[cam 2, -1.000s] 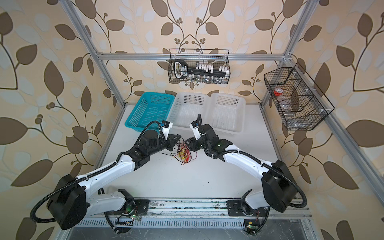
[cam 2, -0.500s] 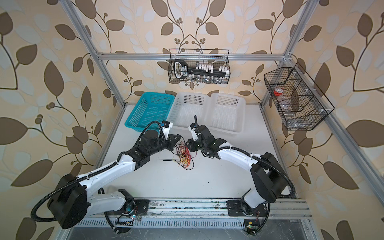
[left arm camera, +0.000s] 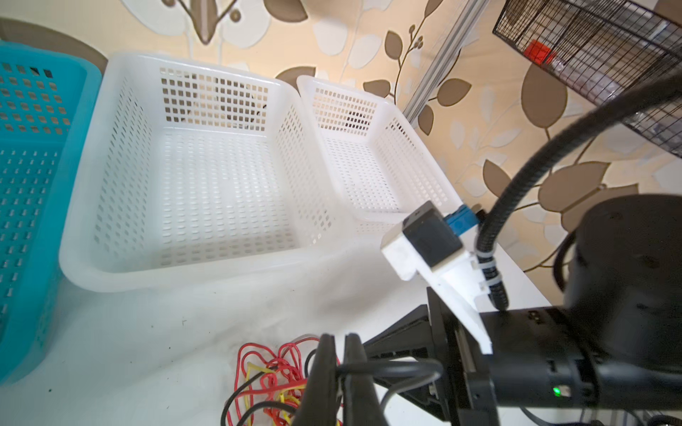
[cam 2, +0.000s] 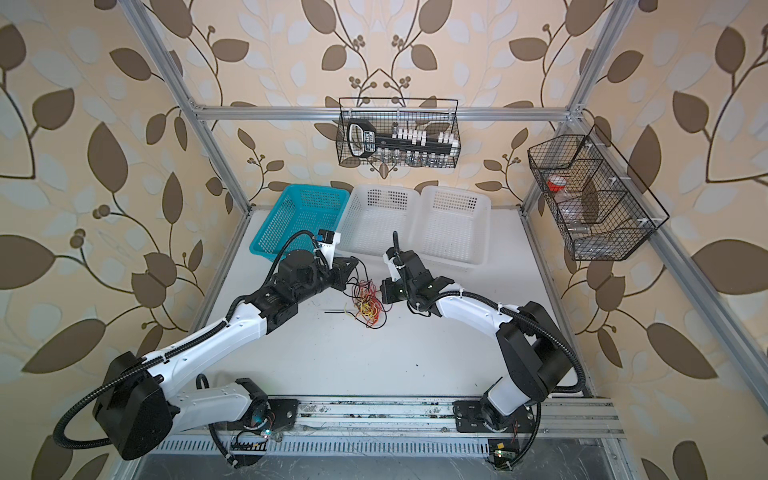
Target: Untangle the cables
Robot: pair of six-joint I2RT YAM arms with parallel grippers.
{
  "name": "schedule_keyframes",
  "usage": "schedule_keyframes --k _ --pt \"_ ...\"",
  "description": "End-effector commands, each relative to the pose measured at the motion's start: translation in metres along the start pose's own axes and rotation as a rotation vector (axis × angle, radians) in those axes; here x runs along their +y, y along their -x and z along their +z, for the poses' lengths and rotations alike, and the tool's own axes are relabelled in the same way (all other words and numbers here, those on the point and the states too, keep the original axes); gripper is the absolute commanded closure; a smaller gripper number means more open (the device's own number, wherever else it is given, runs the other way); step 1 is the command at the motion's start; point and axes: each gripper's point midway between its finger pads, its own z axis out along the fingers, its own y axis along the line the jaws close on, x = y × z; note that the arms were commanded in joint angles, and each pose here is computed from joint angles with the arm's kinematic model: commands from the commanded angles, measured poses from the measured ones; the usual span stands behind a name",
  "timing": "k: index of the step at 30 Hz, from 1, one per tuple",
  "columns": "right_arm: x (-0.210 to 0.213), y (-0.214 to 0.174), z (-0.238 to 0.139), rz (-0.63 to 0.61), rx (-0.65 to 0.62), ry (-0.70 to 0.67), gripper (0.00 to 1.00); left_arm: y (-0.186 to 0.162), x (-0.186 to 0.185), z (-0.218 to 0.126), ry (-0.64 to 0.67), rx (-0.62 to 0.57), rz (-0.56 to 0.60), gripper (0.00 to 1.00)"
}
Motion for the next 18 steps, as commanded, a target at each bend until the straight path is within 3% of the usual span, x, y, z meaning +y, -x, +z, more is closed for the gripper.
schedule_keyframes --k 1,13,18 --pt "-0.009 -0.004 -0.008 -0.025 -0.004 -0.034 1.0 0.044 -0.018 -0.018 -0.034 -0.108 0.019 1.0" --pt "0.027 0.031 -0.049 -0.094 -0.153 0.088 0.59 0.036 -0.024 -0.015 -0.076 -0.072 0.037 1.0" --pt "0.042 0.034 -0.046 -0.08 -0.11 0.107 0.56 0.03 -0.021 -0.01 -0.072 -0.053 0.025 1.0"
